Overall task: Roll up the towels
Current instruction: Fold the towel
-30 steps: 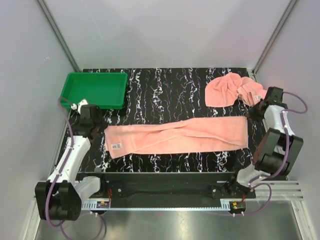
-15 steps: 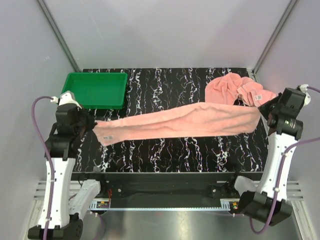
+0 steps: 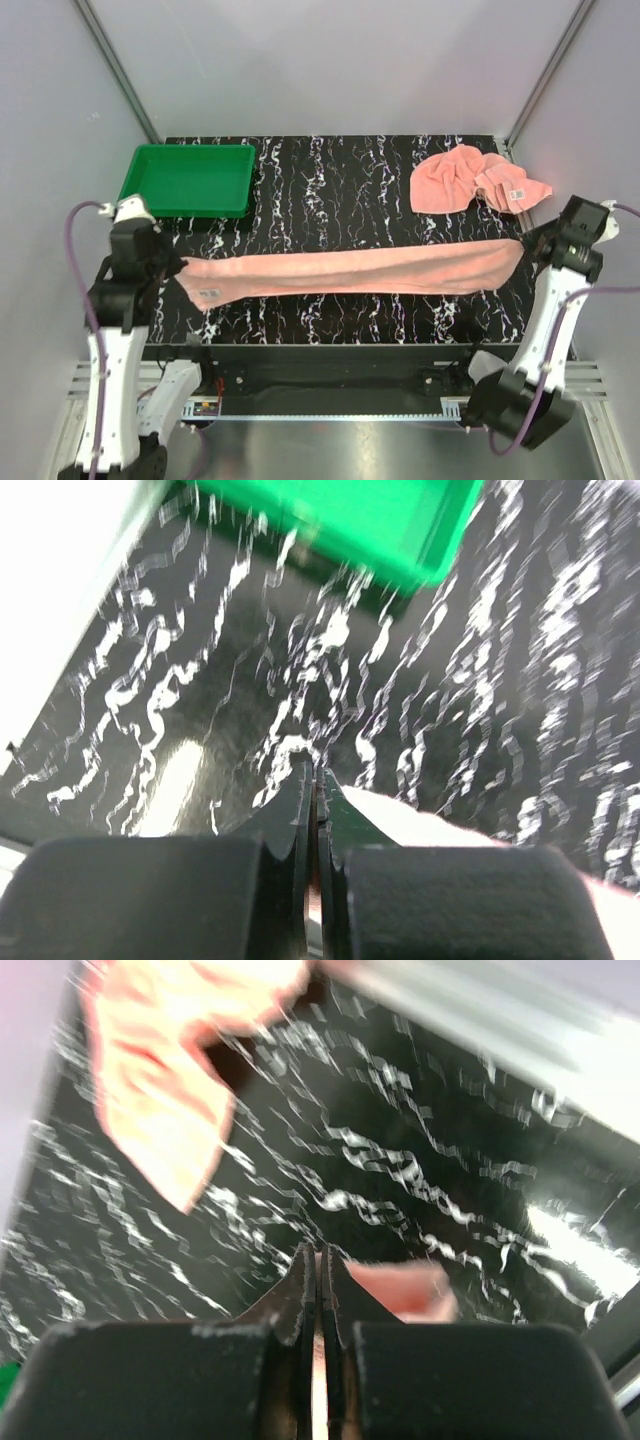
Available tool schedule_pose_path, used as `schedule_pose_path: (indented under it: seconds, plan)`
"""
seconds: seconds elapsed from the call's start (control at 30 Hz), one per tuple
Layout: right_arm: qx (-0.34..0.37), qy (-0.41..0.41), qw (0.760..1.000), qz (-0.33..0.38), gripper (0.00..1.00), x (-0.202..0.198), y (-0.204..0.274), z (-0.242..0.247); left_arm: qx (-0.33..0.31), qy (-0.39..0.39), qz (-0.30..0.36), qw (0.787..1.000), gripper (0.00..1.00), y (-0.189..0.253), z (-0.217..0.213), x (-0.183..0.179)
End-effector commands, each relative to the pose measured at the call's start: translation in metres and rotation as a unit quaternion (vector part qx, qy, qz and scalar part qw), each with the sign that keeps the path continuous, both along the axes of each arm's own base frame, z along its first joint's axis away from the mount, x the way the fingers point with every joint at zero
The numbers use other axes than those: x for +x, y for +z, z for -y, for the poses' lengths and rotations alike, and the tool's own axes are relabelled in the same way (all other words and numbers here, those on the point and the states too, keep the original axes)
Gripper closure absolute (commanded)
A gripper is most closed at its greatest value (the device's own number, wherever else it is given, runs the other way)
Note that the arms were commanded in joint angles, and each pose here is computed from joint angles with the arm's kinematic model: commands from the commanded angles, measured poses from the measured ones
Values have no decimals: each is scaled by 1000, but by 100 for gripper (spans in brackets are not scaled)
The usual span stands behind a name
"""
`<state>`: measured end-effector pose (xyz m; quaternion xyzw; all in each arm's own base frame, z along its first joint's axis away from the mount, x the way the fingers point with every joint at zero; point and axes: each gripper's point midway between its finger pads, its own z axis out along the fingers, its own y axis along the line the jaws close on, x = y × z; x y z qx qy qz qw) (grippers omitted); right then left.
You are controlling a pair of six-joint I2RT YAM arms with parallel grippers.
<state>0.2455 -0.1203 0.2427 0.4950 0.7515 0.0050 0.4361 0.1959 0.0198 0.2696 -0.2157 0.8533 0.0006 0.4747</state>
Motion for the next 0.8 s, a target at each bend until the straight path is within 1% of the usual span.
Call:
schedule_pose_path:
  seconds: [0.0,0.03,0.07,0.1,0.13,0.17,0.2,0.23,0.27,0.3,0.33,0.37,0.4,0.43,0.47,0.5,0.57,0.6,0.63,0.67,0.7,0.73,0.77]
  plan:
    - [80,21,996,-31,100,32,-53,-3,-3,-3,-85,996,100,-56,2,30]
    - [103,24,994,-41,100,36,-70,-6,-9,-4,-88,996,100,-65,3,42]
    - [111,28,993,-27,100,49,-75,-4,-17,-14,-103,994,100,-76,7,49]
    - [144,34,988,-40,100,59,-92,-9,-18,-15,-117,993,100,-83,8,55]
    - [143,39,988,-29,100,72,-95,-6,-18,-16,-144,989,100,-98,8,70]
    - [144,41,988,-33,100,80,-100,-5,-14,-7,-154,988,100,-103,0,77]
    - [146,42,986,-62,100,88,-120,-4,-9,-4,-165,986,100,-108,-3,86]
    - [139,46,987,-62,100,100,-117,2,-9,2,-168,986,100,-112,-8,95]
    - [139,49,986,-71,100,108,-122,4,-13,-4,-188,982,100,-119,-8,110]
    - [152,54,982,-99,100,114,-143,5,-17,-5,-195,981,100,-122,-9,118]
    - [150,60,982,-95,100,127,-138,8,-20,-5,-202,979,100,-125,-10,126]
    - [160,59,980,-106,100,135,-152,8,-24,-6,-213,977,100,-130,-11,143]
    - [164,68,979,-101,100,143,-153,6,-26,-6,-219,975,100,-133,-12,149]
    - [154,79,980,-93,100,158,-145,4,-30,-1,-222,975,100,-134,-13,158]
    - [149,82,981,-97,100,163,-145,5,-30,1,-222,975,100,-134,-15,168]
    - [146,83,980,-106,100,167,-149,6,-33,-1,-220,975,100,-133,-14,172]
    - [133,87,983,-96,100,171,-133,10,-34,-1,-212,977,100,-127,-13,175]
    - [125,87,984,-94,100,170,-127,11,-33,-2,-199,979,100,-118,-13,173]
    - [118,86,985,-94,100,165,-120,11,-30,-2,-193,981,100,-113,-14,170]
    - [101,88,988,-76,100,159,-100,11,-30,-5,-193,981,100,-113,-12,161]
    - [95,89,989,-67,100,154,-90,8,-26,-6,-168,985,100,-96,-12,152]
    - [96,89,989,-70,100,141,-90,3,-25,-11,-154,988,100,-89,-11,144]
    - [78,90,992,-41,100,129,-63,-1,-26,-12,-141,990,100,-83,-9,136]
